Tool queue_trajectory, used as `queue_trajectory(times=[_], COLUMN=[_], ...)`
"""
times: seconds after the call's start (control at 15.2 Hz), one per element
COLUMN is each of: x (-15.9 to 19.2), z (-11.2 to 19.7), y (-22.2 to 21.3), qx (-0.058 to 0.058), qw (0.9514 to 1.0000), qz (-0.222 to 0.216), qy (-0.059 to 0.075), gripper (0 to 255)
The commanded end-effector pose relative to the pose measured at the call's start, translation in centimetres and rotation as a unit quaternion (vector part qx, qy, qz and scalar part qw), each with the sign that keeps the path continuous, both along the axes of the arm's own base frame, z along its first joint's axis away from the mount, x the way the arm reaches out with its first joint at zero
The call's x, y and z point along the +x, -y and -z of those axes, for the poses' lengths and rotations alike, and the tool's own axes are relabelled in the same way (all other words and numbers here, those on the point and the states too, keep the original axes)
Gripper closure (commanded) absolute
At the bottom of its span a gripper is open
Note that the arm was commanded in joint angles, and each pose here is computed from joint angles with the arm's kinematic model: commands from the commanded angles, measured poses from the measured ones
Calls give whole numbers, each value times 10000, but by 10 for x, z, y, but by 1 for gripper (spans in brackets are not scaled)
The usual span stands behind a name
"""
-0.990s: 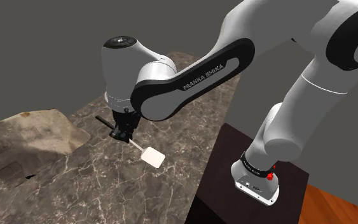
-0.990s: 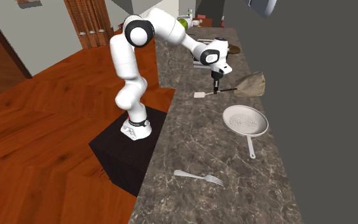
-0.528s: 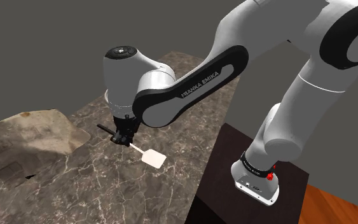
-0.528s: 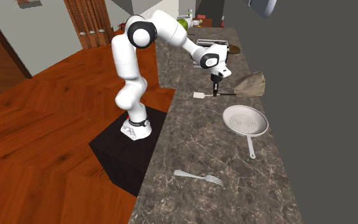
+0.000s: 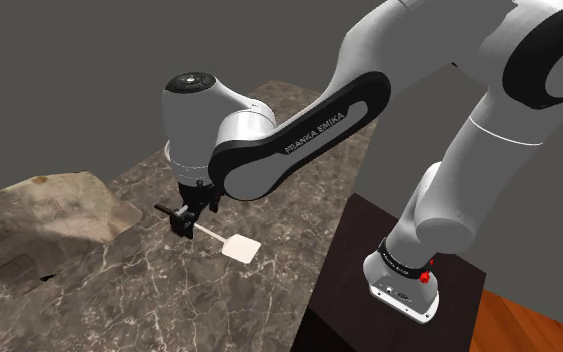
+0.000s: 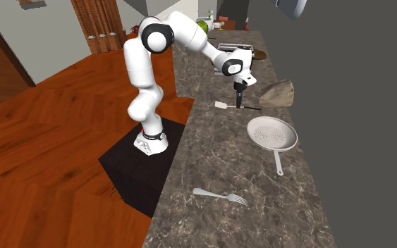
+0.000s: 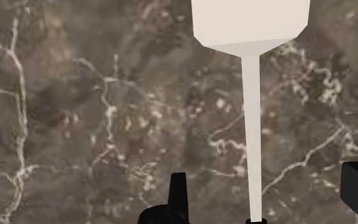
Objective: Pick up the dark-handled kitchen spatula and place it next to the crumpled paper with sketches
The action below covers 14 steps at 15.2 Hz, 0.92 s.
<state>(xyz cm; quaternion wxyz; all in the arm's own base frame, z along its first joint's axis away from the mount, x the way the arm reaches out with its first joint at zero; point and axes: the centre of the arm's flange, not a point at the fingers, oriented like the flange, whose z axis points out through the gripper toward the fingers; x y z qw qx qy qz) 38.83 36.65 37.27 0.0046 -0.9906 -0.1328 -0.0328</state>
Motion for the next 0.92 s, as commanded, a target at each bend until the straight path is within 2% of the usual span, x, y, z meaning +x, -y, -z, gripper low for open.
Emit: queue_trajectory(times=[0.0, 0.07, 0.33, 0.86], x=[0, 0, -3, -3], z=[0, 0, -50, -50], y=[0, 0, 1, 1], qx=[0, 0, 0, 0], qw=[10000, 10000, 10000, 10000], qz=[0, 0, 0, 0], qy=[0, 0, 0, 0], gripper=[0, 0, 0, 0])
